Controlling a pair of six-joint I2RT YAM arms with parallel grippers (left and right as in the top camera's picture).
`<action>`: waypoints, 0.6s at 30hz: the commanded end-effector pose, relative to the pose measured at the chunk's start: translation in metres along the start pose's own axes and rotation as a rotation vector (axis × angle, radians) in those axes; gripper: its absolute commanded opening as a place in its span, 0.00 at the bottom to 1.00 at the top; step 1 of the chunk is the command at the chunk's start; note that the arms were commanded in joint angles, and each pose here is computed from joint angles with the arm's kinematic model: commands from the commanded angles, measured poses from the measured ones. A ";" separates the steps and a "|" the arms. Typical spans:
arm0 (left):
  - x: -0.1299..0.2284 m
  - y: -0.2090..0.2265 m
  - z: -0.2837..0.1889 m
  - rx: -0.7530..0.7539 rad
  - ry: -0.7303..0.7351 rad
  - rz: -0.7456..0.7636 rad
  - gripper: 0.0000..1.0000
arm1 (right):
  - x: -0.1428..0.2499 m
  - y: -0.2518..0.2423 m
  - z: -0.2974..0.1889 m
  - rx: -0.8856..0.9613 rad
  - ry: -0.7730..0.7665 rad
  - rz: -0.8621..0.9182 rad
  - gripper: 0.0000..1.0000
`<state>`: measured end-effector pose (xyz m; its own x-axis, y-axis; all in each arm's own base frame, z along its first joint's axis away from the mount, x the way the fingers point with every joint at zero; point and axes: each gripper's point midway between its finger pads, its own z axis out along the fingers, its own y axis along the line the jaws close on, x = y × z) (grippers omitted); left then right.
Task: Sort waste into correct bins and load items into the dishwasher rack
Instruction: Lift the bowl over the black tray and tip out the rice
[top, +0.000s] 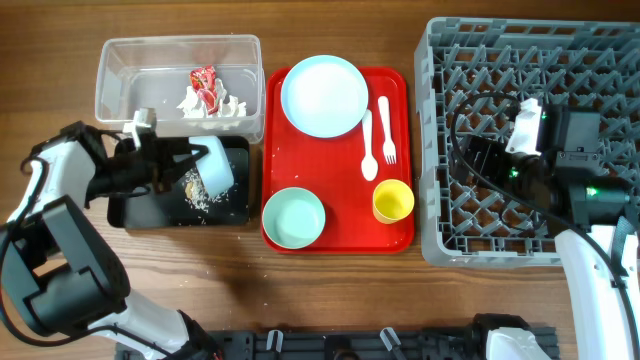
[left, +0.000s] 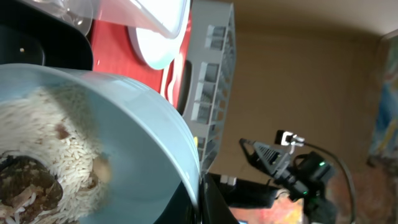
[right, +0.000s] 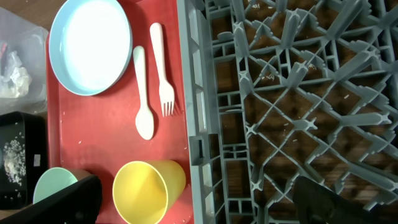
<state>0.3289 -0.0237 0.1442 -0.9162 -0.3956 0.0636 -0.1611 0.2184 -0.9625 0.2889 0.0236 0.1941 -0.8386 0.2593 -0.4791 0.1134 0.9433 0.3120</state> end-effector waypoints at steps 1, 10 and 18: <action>-0.008 -0.006 -0.013 0.073 -0.052 -0.060 0.04 | -0.007 0.001 -0.004 0.003 -0.016 -0.004 1.00; -0.014 -0.016 -0.027 0.155 -0.100 -0.095 0.04 | -0.006 -0.001 0.001 0.007 -0.001 -0.001 1.00; -0.016 -0.035 -0.031 0.263 -0.114 -0.126 0.04 | -0.004 -0.002 0.004 0.010 0.014 0.003 1.00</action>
<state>0.3333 -0.0001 0.1702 -0.8587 -0.4919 0.1441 -0.1834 0.0322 -0.9825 0.2904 0.0235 0.1883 -0.8489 0.2599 -0.4601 0.1203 0.9429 0.3107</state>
